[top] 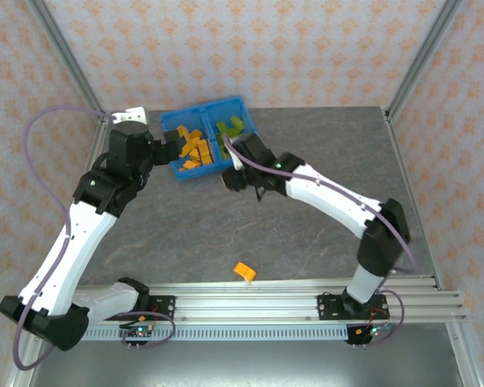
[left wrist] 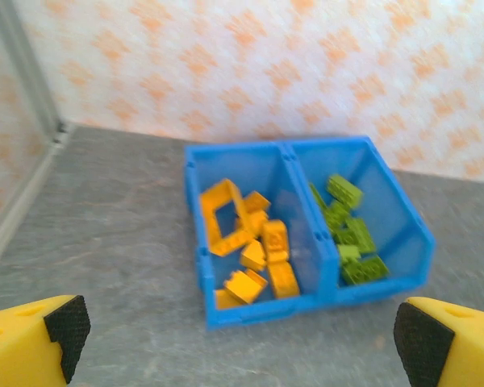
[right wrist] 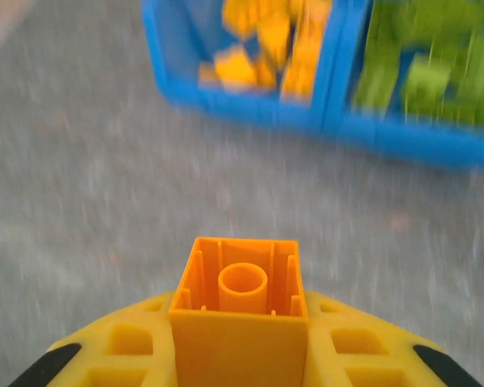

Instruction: Sort the legos into containers by color

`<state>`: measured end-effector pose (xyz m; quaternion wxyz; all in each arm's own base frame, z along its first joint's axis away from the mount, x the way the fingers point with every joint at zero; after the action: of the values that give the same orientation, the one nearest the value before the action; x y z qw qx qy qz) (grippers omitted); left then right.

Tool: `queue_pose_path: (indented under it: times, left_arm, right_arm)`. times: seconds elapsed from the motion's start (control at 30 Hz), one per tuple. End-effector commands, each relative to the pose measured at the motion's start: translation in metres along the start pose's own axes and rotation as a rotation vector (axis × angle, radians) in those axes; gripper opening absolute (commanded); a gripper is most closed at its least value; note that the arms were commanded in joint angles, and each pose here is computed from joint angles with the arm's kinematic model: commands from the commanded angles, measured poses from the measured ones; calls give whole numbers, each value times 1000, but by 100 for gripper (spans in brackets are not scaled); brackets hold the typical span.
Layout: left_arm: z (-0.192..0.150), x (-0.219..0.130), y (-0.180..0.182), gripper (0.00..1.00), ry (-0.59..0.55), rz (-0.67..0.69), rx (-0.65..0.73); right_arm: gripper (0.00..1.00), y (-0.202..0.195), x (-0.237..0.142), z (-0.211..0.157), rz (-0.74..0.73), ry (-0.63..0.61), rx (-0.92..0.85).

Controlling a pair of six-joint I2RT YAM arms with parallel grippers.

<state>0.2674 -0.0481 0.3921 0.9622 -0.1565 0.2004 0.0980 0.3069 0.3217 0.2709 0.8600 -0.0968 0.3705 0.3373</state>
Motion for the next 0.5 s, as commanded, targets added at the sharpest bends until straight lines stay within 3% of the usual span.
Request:
queue_pose_path:
  times: [0.0, 0.23, 0.47]
  left_arm:
    - [-10, -5, 27, 100, -23, 182, -11]
    - [-23, -15, 41, 100, -20, 201, -30]
    - [-29, -15, 44, 100, 5, 209, -17]
  right_arm:
    - [26, -9, 41, 36, -67, -73, 112]
    - [25, -4, 117, 78, -57, -89, 191]
    - [27, 0, 170, 85, -25, -127, 208]
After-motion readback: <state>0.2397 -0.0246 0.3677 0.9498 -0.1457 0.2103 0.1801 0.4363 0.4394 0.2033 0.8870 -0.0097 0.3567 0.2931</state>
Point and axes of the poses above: each hand's point on the last joint's axis, 136 mm out from that joint toward the fingers, its own x axis out along the fingers, its own y axis along the line the jaws close on, z = x × y, the point moved 7 cm from there along -x, back along the fingers, and after that the axes turned 8 degrees about -x, right-handed, at the moved point
